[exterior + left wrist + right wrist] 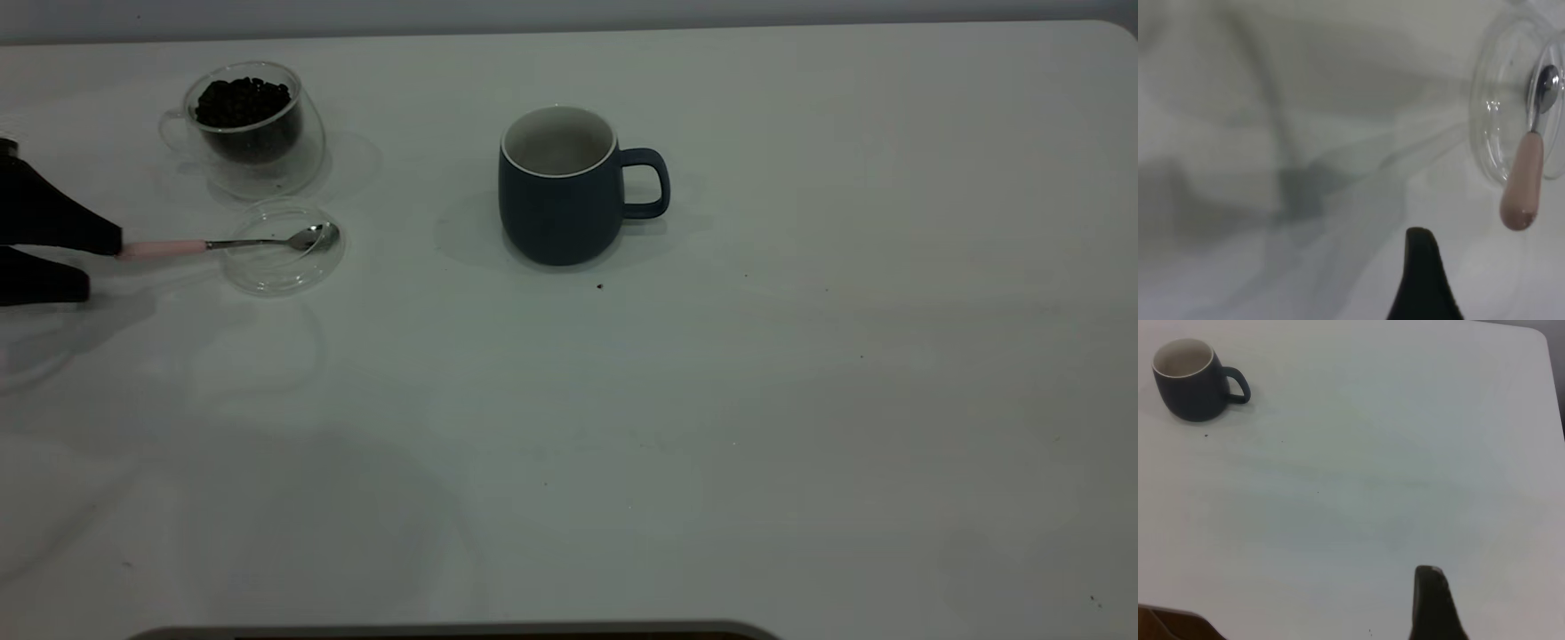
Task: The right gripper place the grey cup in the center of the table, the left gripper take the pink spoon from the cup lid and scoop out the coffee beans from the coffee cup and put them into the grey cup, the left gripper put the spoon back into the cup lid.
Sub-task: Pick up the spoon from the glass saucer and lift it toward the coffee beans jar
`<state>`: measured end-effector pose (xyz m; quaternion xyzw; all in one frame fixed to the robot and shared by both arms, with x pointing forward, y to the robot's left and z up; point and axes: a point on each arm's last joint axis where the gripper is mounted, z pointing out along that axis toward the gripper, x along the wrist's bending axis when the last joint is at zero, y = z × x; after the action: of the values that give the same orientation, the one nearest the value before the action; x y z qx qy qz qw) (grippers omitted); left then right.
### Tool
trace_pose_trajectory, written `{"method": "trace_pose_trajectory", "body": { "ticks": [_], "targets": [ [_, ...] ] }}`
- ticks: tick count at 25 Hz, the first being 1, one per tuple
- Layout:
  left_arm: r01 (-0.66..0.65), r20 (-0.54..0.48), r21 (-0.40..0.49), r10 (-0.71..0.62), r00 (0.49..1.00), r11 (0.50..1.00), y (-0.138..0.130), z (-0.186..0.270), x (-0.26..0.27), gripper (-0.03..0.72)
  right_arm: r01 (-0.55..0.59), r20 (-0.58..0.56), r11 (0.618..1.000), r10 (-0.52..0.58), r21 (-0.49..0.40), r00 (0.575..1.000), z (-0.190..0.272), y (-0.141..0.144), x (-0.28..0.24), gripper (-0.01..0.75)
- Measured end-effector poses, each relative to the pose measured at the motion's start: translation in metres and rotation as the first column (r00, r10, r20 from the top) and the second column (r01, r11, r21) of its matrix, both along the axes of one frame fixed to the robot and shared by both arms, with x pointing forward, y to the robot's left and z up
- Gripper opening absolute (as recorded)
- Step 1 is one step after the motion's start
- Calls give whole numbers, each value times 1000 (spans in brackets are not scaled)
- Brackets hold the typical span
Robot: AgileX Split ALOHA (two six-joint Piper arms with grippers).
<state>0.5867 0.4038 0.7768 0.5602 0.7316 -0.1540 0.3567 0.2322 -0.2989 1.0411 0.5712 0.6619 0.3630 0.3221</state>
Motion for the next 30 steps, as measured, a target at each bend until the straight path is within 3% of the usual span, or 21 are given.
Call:
{"method": "trace_pose_trajectory", "body": {
  "ticks": [10,30],
  "targets": [
    [-1,51,-4,1,999,1000,-7,-1,6,593,-1,0,1000,1,1,1000,0,0,0,497],
    [57,53,6,-57,997,998,-29,-2,12,593,-1,0,1000,1,1,1000,0,0,0,497]
  ]
}}
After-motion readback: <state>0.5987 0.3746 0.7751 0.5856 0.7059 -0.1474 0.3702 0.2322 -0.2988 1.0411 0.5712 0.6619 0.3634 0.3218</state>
